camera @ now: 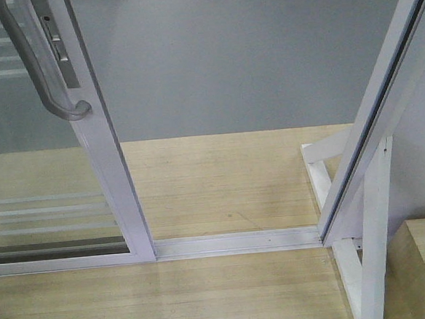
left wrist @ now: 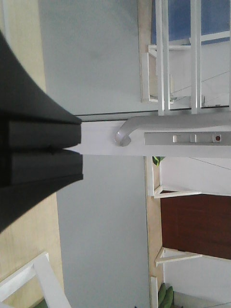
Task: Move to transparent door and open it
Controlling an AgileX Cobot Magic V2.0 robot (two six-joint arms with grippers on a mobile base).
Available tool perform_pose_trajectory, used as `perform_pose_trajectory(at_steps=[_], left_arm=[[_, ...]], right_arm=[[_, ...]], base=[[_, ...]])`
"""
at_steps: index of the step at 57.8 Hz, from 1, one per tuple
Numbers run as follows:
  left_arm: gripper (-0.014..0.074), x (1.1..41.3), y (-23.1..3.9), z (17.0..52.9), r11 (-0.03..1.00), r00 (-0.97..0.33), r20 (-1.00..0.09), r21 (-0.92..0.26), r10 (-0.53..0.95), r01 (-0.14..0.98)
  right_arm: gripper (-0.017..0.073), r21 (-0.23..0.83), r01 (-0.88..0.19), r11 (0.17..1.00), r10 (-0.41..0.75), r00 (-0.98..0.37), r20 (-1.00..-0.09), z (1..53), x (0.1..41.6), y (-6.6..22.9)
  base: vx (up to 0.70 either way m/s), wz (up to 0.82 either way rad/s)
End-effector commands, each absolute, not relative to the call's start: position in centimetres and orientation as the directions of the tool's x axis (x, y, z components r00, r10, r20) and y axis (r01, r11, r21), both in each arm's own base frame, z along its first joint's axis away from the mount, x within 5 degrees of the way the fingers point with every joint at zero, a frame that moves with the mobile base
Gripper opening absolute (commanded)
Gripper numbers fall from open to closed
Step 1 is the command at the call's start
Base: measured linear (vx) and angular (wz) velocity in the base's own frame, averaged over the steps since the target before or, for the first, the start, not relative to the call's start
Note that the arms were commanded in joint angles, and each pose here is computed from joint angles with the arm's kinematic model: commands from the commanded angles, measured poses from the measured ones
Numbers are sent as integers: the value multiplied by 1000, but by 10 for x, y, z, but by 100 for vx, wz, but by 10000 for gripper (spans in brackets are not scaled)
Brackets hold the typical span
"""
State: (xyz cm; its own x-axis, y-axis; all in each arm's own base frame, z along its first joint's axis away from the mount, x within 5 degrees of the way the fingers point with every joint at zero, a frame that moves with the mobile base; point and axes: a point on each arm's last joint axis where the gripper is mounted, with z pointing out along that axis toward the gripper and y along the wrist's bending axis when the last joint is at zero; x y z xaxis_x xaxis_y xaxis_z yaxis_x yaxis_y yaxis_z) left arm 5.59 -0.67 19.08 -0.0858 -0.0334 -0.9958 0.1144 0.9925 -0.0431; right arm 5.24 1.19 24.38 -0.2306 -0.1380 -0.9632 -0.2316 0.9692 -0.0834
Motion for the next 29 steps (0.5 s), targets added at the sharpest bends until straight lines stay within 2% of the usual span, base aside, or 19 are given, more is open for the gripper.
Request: perform_pose_trajectory(at_steps=[1, 9, 19, 29], left_arm=[[0, 56, -7, 190, 991, -25, -998, -62, -59, 115], [0, 56, -7, 190, 991, -25, -998, -62, -59, 115], [0, 56, -7, 190, 991, -25, -998, -62, -59, 115], [0, 56, -7, 190, 992, -27, -998, -62, -59, 114]], right_arm=[[-3, -56, -217, 975, -90, -148, -985, 229, 61, 14], [-3, -12, -196, 981, -31, -96, -995, 188, 64, 13], [-3, -21, -197, 980, -23, -7, -1000, 192, 55, 11], [-1, -20, -170, 985, -24, -22, -999, 191, 55, 10]], base=[[0, 0], [0, 0], [0, 0], [0, 0]])
